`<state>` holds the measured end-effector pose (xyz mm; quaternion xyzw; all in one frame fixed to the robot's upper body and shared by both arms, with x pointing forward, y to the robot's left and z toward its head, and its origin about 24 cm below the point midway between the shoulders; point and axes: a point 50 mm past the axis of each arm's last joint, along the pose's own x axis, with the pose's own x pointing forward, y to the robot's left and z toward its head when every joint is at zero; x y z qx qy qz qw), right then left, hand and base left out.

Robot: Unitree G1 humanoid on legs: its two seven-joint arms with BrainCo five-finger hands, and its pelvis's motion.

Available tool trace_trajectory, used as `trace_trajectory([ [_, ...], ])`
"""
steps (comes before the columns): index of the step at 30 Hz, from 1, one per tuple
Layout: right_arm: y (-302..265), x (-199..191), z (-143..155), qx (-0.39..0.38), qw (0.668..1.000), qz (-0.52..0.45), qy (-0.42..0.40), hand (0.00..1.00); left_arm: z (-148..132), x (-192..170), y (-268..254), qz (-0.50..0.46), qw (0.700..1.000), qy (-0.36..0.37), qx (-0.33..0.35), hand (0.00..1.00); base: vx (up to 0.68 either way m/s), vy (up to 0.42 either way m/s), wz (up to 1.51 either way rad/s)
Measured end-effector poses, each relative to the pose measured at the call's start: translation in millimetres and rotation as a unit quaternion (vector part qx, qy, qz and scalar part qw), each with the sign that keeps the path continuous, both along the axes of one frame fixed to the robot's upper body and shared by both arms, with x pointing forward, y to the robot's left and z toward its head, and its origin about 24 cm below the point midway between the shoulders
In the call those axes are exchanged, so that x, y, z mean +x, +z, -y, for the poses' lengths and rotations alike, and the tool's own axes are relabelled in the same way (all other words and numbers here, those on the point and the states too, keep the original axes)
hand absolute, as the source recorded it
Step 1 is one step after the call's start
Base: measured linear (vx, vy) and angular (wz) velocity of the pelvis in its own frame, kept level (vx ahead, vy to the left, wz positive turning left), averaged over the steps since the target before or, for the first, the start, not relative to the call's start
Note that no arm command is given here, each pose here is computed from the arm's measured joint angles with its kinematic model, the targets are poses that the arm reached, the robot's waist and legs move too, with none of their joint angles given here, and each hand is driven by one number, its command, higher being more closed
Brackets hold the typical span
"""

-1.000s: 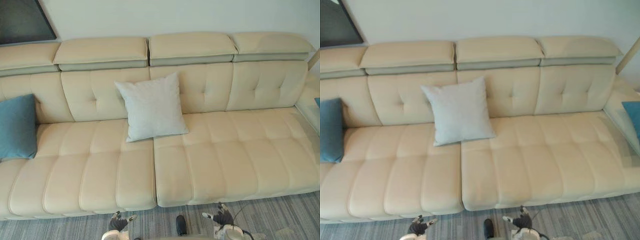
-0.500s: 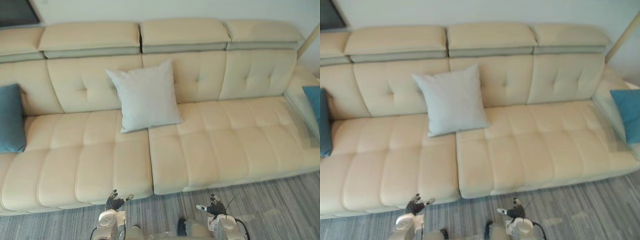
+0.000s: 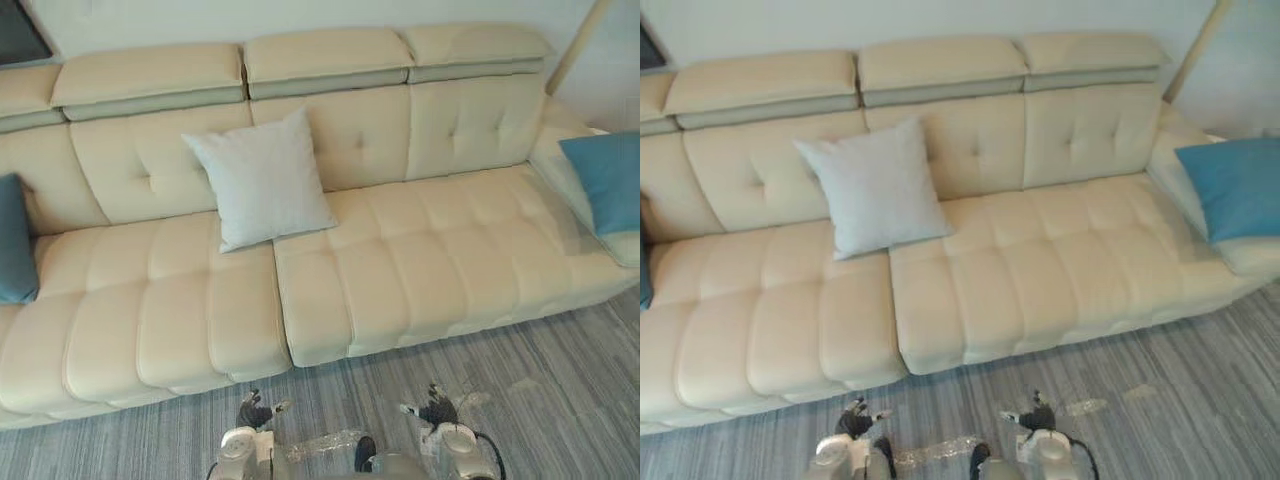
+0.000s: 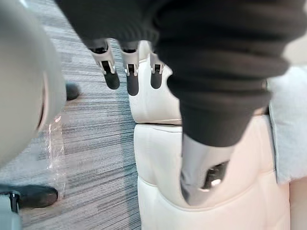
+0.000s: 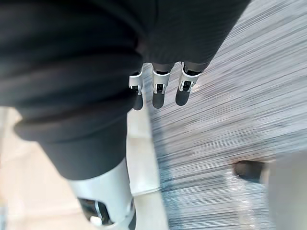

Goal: Pick up cushions and gather them together orderly.

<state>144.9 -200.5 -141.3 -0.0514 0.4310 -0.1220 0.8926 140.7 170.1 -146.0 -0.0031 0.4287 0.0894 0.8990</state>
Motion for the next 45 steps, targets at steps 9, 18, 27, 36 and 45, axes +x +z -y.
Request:
trace_trajectory([
  [9, -14, -32, 0, 0.022, 0.998, -0.056, -0.028, 0.0, -23, -26, -10, -0.059, 0.998, -0.005, 0.027, 0.0, 0.06, 0.136, -0.59],
  [18, -5, -4, 10, 0.003, 0.999, -0.034, -0.005, 0.0, -22, -24, -10, -0.058, 0.998, -0.01, 0.021, 0.0, 0.0, 0.005, -1.09],
  [27, -8, -18, 17, 0.001, 0.999, -0.051, -0.017, 0.0, -32, -30, -10, -0.061, 0.998, 0.016, 0.023, 0.0, 0.12, -0.231, -0.66],
  [36, -9, -26, 24, 0.023, 0.994, -0.047, -0.099, 0.0, -14, -13, -4, -0.021, 1.0, 0.015, 0.001, 0.0, 0.24, -0.071, -0.83],
  [45, -10, -30, 7, 0.049, 0.99, -0.029, -0.132, 0.0, -13, -13, -4, -0.027, 1.0, 0.003, 0.006, 0.0, 0.46, 0.112, -0.81],
])
